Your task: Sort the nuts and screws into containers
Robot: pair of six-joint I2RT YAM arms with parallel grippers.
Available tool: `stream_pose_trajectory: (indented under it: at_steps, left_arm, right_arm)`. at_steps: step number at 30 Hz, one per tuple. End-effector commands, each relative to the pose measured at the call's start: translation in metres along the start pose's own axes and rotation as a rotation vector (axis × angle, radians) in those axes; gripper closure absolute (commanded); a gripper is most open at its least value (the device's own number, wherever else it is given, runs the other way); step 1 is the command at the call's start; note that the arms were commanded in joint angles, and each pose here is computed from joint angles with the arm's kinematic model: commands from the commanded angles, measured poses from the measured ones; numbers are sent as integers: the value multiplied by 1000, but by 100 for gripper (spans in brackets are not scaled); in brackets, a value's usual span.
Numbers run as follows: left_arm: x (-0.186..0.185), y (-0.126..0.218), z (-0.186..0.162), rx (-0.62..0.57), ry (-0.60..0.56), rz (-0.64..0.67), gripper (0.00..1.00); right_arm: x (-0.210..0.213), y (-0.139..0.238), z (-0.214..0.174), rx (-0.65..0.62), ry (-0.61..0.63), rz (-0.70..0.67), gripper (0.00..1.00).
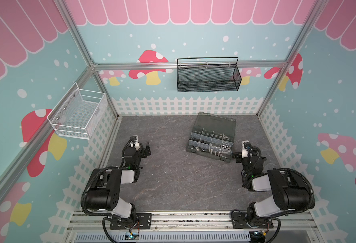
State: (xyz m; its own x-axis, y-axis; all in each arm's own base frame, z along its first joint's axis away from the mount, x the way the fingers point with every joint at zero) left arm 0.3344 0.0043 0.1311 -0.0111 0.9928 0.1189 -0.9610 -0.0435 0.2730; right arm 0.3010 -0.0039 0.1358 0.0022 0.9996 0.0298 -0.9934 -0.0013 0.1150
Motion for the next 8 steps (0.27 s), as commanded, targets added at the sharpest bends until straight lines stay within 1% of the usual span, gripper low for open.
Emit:
stream_pose_trajectory:
  at_steps: [1,8]
  left_arm:
    - [-1,-2,3,-9,-4,-9,0]
    - [0,-2,3,-9,-4,-5,0]
  right_arm:
    - [0,-3,3,-12,16,8,2]
    - [0,-2,3,-11,16,9,2]
Point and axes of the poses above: each gripper's point midway between its finger pads, its own y axis back along the fingers, its own x axis along the line the jaws close on, z = x × y, the point moved 7 cm from there along y, back along the fingers, and after that the axes turned 11 degrees about -y, right-handed, at the moved point
